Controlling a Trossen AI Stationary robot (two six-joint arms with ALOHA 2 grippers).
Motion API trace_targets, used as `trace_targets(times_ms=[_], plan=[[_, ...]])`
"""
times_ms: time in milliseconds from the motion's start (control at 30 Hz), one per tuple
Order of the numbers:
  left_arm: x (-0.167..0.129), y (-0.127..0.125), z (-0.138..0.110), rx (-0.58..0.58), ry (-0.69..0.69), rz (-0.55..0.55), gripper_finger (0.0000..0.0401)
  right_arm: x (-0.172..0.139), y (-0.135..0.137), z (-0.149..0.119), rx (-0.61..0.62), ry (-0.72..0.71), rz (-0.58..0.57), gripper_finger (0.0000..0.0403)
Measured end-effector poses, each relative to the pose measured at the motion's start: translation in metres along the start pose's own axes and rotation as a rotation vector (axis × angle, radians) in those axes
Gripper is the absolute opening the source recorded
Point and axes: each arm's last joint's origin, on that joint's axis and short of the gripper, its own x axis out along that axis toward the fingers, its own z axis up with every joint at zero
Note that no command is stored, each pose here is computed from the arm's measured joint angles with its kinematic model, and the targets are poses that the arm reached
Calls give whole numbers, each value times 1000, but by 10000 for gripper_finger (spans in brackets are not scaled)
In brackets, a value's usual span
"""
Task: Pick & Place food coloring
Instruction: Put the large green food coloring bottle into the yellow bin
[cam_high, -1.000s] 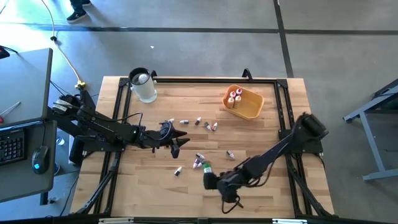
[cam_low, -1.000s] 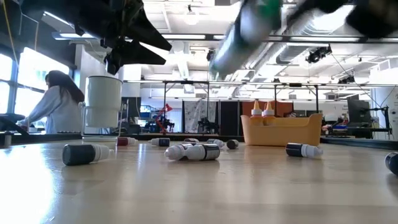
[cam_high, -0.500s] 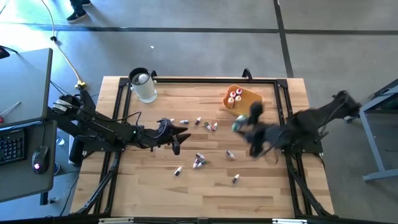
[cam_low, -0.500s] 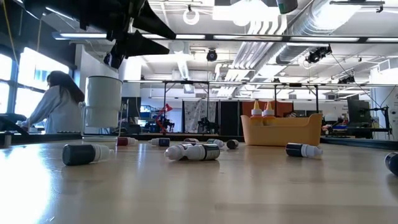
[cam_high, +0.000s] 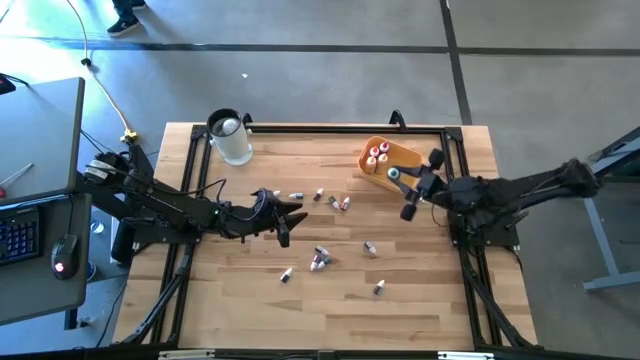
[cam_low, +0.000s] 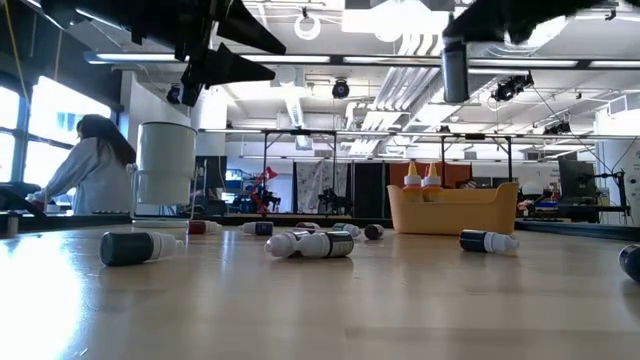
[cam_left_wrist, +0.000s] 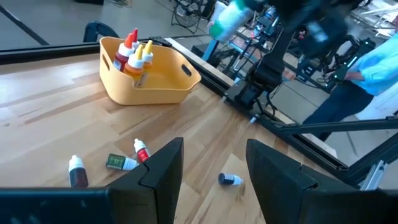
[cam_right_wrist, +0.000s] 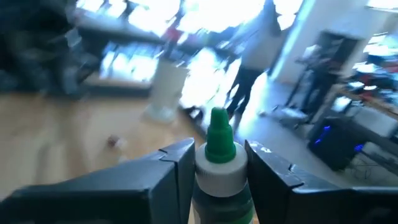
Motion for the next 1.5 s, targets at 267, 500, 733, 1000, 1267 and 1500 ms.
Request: trace_targets(times_ms=[267,500,733,1000,1267,1500], plan=[[0,-1,2,37,-16,-10,172,16,-14,-87,262,-123,-204,117],[0,-1,2,57,-32,8,172,29,-29,-125,344,-29,-226,116],[0,-3,6,64,-70,3,172,44,-37,-145,340,69,-231,113],[-1,-7,14,89,-139,-28,172,55,-33,-159,339,98,-213,118],[-1,-9,16,96,-162,-41,172,64,-28,-169,341,94,-200,112],[-1,-9,16,104,-162,-41,172,87,-23,-166,284,89,-179,121]])
